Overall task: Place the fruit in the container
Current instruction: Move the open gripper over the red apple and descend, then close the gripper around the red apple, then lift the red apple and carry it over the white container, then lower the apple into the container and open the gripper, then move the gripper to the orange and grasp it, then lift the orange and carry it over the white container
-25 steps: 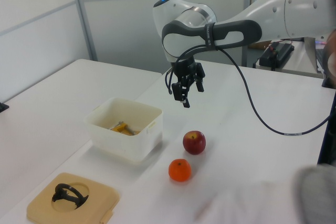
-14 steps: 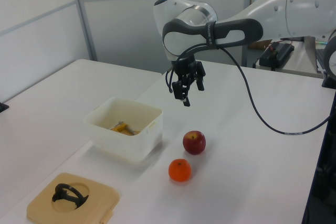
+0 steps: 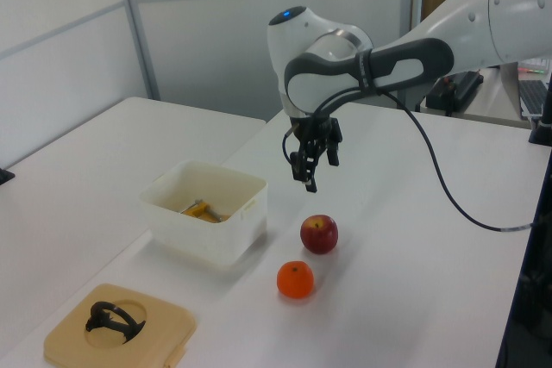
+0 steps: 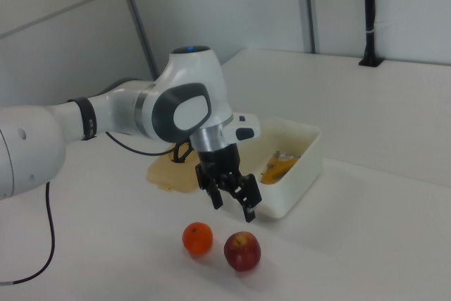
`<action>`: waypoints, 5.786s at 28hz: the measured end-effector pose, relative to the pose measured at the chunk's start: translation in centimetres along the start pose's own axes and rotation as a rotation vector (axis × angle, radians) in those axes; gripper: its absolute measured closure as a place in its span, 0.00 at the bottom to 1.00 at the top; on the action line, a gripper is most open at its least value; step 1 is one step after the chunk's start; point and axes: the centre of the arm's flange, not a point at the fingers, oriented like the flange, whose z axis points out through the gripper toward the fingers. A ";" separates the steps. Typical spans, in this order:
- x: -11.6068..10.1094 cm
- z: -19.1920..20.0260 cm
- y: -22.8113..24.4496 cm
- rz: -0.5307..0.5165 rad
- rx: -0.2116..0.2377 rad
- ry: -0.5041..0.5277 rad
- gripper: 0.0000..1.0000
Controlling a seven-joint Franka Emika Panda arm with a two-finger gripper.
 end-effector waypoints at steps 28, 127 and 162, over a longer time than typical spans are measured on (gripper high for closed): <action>1.2 11.8 -3.9 -0.113 -0.064 -0.076 0.00; 0.7 12.5 -18.2 -0.220 -0.115 -0.291 0.00; 3.9 1.6 -14.0 -0.163 -0.070 -0.023 0.21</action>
